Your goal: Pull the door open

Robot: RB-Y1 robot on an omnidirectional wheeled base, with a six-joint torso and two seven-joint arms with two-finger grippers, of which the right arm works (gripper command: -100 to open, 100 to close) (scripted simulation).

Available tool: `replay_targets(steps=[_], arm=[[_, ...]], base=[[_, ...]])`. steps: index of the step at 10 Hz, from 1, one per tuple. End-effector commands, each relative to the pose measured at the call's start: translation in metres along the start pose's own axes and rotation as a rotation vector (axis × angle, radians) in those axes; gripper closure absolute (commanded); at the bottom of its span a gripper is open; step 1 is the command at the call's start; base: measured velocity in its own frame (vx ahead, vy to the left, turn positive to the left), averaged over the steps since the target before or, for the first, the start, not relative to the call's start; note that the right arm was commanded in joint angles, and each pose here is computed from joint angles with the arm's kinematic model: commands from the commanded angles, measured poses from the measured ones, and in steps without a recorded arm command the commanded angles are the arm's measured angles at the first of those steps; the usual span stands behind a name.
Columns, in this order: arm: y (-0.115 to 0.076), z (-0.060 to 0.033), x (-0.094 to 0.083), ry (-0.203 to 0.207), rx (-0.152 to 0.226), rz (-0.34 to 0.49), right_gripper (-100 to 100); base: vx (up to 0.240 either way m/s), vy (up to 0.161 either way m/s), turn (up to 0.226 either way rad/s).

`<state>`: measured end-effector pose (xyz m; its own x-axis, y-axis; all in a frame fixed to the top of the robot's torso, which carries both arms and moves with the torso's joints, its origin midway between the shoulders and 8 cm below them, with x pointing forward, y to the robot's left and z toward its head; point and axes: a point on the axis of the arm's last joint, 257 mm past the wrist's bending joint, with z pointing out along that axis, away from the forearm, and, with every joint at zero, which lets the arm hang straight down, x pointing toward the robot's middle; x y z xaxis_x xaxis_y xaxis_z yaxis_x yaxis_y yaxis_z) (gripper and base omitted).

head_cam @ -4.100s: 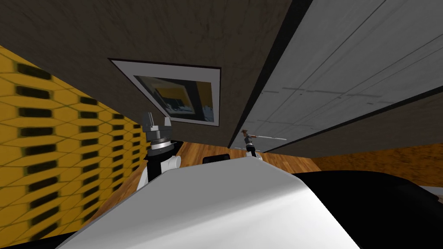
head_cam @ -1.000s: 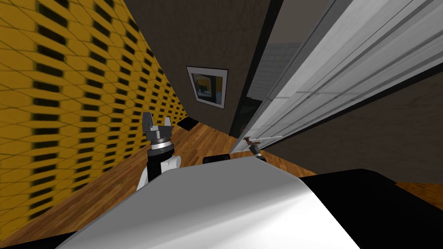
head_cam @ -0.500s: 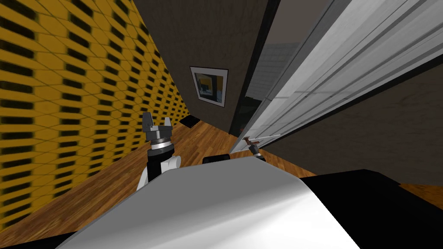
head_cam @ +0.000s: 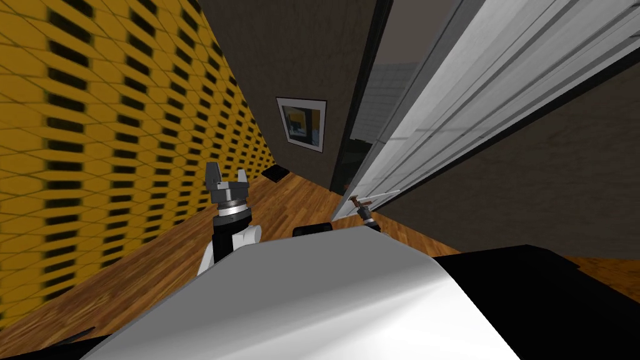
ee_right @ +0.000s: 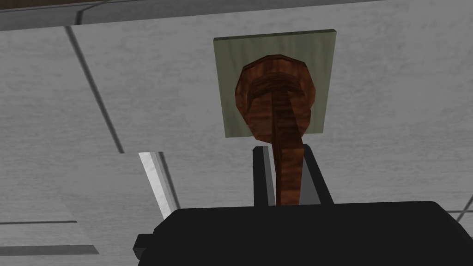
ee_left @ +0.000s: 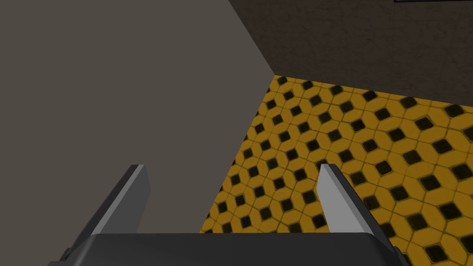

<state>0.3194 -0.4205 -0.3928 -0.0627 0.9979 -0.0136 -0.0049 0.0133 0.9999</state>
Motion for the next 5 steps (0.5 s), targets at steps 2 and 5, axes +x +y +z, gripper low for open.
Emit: replay_targets(steps=[2,5], arm=[[-0.001,0.0123,0.016,0.02,-0.002,0.002,100],[-0.001,0.0212,0.023,0.028,-0.003,0.001,100]], base=[[-0.15,-0.048,0.054],[-0.112,-0.04,0.029]])
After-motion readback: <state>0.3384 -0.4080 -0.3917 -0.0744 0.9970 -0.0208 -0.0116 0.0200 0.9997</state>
